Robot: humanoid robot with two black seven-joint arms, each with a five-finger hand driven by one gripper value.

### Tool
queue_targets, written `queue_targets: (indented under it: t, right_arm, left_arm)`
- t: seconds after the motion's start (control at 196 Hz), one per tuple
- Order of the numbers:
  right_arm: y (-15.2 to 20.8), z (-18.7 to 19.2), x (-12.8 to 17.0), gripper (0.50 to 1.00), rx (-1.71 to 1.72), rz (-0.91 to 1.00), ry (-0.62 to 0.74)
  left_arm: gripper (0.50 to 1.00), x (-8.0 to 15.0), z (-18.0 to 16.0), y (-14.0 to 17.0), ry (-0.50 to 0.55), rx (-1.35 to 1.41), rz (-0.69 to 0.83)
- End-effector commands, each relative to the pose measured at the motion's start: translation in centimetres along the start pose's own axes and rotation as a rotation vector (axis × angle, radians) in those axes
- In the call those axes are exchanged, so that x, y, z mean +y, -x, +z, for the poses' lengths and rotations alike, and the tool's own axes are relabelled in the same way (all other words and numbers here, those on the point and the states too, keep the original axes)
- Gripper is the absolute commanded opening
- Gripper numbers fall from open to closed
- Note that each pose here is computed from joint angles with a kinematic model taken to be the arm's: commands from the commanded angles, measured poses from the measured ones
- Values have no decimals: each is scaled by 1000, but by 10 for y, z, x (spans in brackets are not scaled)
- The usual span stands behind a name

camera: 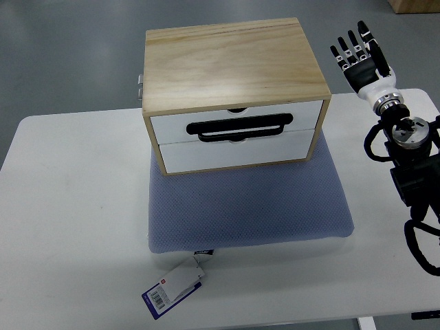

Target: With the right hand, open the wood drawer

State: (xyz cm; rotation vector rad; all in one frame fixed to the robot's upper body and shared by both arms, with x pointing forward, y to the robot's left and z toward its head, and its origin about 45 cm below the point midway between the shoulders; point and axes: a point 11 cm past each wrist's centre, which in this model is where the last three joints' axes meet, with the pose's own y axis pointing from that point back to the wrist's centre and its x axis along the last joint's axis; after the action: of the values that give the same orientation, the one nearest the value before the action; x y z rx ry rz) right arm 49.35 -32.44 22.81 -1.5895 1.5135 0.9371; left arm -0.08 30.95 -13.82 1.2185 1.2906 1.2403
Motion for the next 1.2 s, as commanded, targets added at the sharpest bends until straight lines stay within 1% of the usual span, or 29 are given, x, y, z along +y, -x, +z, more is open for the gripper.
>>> queue_targets:
  t: [0.0, 0.214, 0.306, 0.367, 0.423, 0.509, 0.56, 0.565, 0.575, 0.652, 0.764, 0.815, 0.82, 0.825, 0.845, 0.891, 0.896, 0.906, 0.973, 0.983, 0.988, 1.039, 1.044, 1.054, 1.085, 1.11, 1.156, 1.161, 1.197]
  right_arm:
    - [-1, -2, 0, 946, 3, 1, -2]
    - [3, -5, -2, 946, 8, 0, -4]
    - [12, 1, -6, 946, 42, -14, 27]
    - [33, -7, -17, 946, 92, -54, 38]
    - [51, -29, -24, 946, 187, -80, 42]
    - [68, -44, -31, 946, 348, -87, 99]
    - [68, -44, -31, 946, 348, -87, 99]
    - [87, -48, -37, 946, 468, -111, 153]
    - [92, -48, -38, 946, 498, -115, 168]
    - [103, -50, -41, 946, 707, -109, 269]
    - [138, -66, -47, 946, 950, -129, 337]
    - [138, -66, -47, 946, 950, -129, 337]
    - [161, -72, -50, 946, 1051, -134, 366]
    - [168, -73, -51, 946, 1075, -138, 372]
    - [179, -74, -51, 946, 1116, -142, 386]
    - [179, -74, -51, 946, 1116, -142, 386]
    - [207, -73, -51, 946, 1213, -165, 424]
    - [207, -73, -51, 946, 1214, -165, 425]
    - [251, -68, -46, 946, 1371, -213, 471]
    - [251, -68, -46, 946, 1371, -213, 471]
    - [257, -68, -45, 946, 1394, -220, 472]
    - [257, -68, -45, 946, 1394, -220, 472]
    - [290, -56, -38, 946, 1515, -273, 505]
    - [298, -54, -36, 946, 1547, -284, 511]
    - [309, -50, -32, 946, 1598, -300, 523]
    - [327, -42, -25, 946, 1675, -336, 542]
    - [327, -42, -25, 946, 1676, -336, 542]
    - [350, -22, -12, 946, 1788, -404, 585]
    - [361, -8, -1, 946, 1853, -449, 618]
  left_arm:
    - [1000, 0, 0, 0, -1, -5, 0]
    - [1000, 0, 0, 1, 0, -3, -4]
    - [1000, 0, 0, 1, 0, -2, -4]
    - [1000, 0, 0, 1, 0, -2, -4]
    - [1000, 0, 0, 1, 0, -2, -4]
    - [1000, 0, 1, 3, 1, -4, -7]
    - [1000, 0, 1, 3, 1, -4, -7]
    - [1000, 0, 1, 3, 1, -6, -7]
    - [1000, 0, 1, 3, 1, -6, -8]
    - [1000, 0, 1, 3, 1, -8, -9]
    - [1000, 0, 1, 4, 1, -11, -12]
    - [1000, 0, 1, 4, 1, -11, -12]
    - [1000, 0, 2, 4, 3, -11, -12]
    - [1000, 0, 2, 4, 3, -12, -14]
    - [1000, 0, 2, 4, 3, -12, -14]
    - [1000, 0, 2, 4, 3, -12, -14]
    - [1000, 0, 2, 5, 3, -12, -15]
    - [1000, 0, 2, 5, 3, -12, -15]
    - [1000, 0, 3, 10, 4, -14, -29]
    - [1000, 0, 3, 10, 4, -14, -29]
    - [1000, 0, 3, 10, 4, -16, -30]
    - [1000, 0, 3, 10, 4, -16, -30]
    - [1000, 0, 4, 11, 7, -17, -32]
    - [1000, 0, 5, 12, 9, -17, -34]
    - [1000, 1, 6, 12, 10, -18, -34]
    - [1000, 1, 8, 12, 13, -18, -34]
    - [1000, 1, 8, 12, 13, -18, -34]
    - [1000, 1, 10, 12, 16, -21, -34]
    - [1000, 1, 11, 12, 17, -23, -34]
